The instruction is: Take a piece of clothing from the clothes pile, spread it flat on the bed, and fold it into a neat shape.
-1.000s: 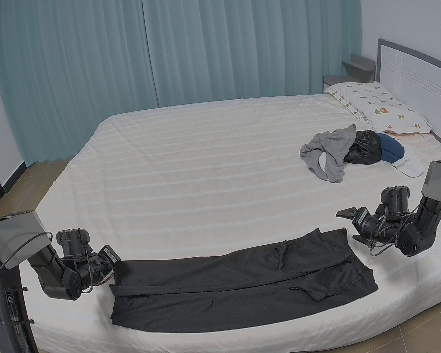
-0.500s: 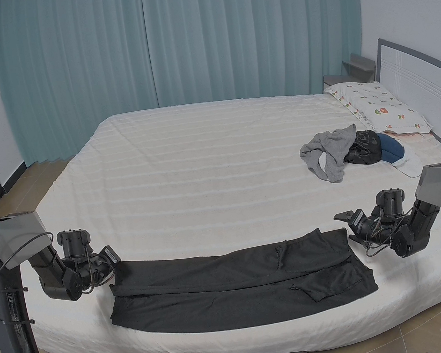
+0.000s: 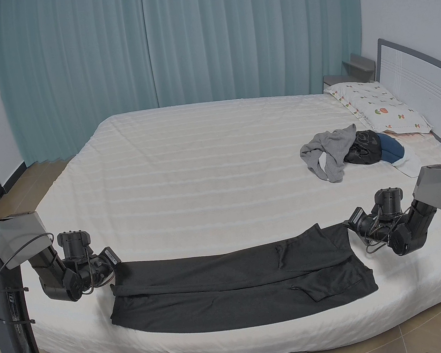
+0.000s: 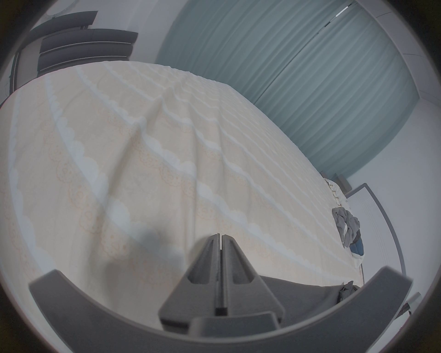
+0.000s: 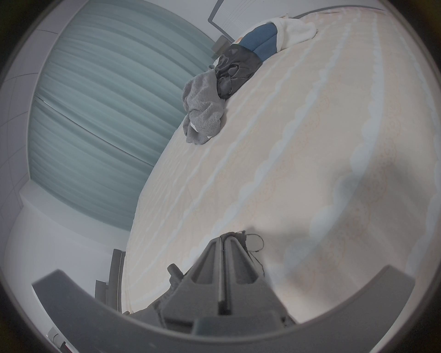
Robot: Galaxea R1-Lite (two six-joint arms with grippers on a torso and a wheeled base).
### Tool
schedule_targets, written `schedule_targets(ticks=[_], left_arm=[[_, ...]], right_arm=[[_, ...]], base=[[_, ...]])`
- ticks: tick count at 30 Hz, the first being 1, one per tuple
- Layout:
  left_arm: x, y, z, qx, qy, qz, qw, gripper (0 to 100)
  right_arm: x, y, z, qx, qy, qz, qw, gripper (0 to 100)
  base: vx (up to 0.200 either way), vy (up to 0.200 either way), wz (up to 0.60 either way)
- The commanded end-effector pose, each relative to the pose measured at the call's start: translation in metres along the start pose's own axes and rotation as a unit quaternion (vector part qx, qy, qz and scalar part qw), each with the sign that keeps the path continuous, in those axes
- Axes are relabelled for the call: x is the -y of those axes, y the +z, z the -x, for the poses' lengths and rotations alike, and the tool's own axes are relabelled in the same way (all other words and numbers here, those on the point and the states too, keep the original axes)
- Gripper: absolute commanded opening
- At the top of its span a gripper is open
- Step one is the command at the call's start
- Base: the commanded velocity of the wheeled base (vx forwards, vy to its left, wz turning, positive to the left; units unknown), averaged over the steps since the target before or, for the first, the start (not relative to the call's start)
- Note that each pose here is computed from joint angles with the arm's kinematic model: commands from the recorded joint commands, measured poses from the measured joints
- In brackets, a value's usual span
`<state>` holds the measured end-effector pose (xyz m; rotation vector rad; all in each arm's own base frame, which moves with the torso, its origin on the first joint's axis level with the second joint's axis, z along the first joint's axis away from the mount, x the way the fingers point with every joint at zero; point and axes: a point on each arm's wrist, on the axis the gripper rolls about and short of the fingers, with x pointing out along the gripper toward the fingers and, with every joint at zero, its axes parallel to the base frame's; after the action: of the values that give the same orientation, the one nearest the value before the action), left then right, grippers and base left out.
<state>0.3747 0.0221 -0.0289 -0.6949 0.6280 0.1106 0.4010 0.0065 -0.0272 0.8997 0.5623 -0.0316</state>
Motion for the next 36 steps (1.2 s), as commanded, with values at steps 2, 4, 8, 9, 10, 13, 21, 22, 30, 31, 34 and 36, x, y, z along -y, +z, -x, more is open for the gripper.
schedule_targets(ticks=[2, 4, 8, 9, 10, 13, 21, 22, 30, 31, 34, 36], left_arm=[[-0.001, -0.001, 0.000, -0.002, 0.001, 0.000, 1.0000, 0], [-0.001, -0.001, 0.000, -0.002, 0.002, 0.001, 1.0000, 0], [0.000, -0.001, 0.001, -0.002, 0.000, 0.001, 1.0000, 0], [0.000, -0.001, 0.001, -0.002, 0.000, 0.001, 1.0000, 0], [0.000, 0.000, 0.002, -0.001, 0.000, 0.002, 1.0000, 0], [0.000, 0.000, 0.003, -0.001, 0.001, 0.010, 0.9999, 100], [0.012, 0.020, 0.053, 0.027, -0.025, 0.038, 0.9986, 100], [0.012, 0.018, 0.059, 0.024, -0.025, 0.039, 0.9987, 100], [0.003, -0.004, 0.080, -0.010, -0.003, 0.047, 0.9989, 100], [0.003, -0.004, 0.080, -0.010, -0.003, 0.047, 0.9989, 100], [-0.009, -0.026, 0.090, -0.053, 0.006, 0.053, 0.9972, 100], [-0.010, -0.030, 0.093, -0.055, 0.002, 0.050, 0.9972, 100]], right_arm=[[0.002, -0.001, -0.003, -0.001, -0.002, -0.001, 1.0000, 0], [0.002, 0.000, -0.003, 0.001, 0.002, -0.001, 1.0000, 0], [0.001, -0.001, -0.004, 0.002, 0.004, 0.000, 1.0000, 0], [0.001, -0.001, -0.004, 0.002, 0.004, 0.000, 1.0000, 100], [0.001, -0.001, -0.002, 0.002, 0.004, -0.001, 1.0000, 100], [-0.002, -0.001, 0.004, 0.001, 0.005, -0.004, 1.0000, 100], [-0.029, -0.002, 0.050, 0.006, 0.030, -0.035, 0.9989, 100], [-0.029, -0.003, 0.055, 0.005, 0.033, -0.042, 0.9986, 100], [-0.029, -0.013, 0.062, -0.004, 0.037, -0.044, 0.9983, 100], [-0.029, -0.013, 0.062, -0.004, 0.037, -0.044, 0.9983, 100], [-0.025, -0.022, 0.061, -0.015, 0.027, -0.041, 0.9987, 100], [-0.024, -0.021, 0.062, -0.015, 0.026, -0.041, 0.9987, 100]], base=[[0.000, 0.000, 0.00], [0.000, 0.000, 0.00], [0.000, 0.000, 0.00], [0.000, 0.000, 0.00], [0.000, 0.000, 0.00], [0.000, 0.000, 0.00], [0.000, 0.000, 0.00], [0.000, 0.000, 0.00], [-0.175, 0.000, 0.00], [-0.200, 0.000, 0.00], [-0.067, 0.000, 0.00], [0.000, 0.000, 0.00]])
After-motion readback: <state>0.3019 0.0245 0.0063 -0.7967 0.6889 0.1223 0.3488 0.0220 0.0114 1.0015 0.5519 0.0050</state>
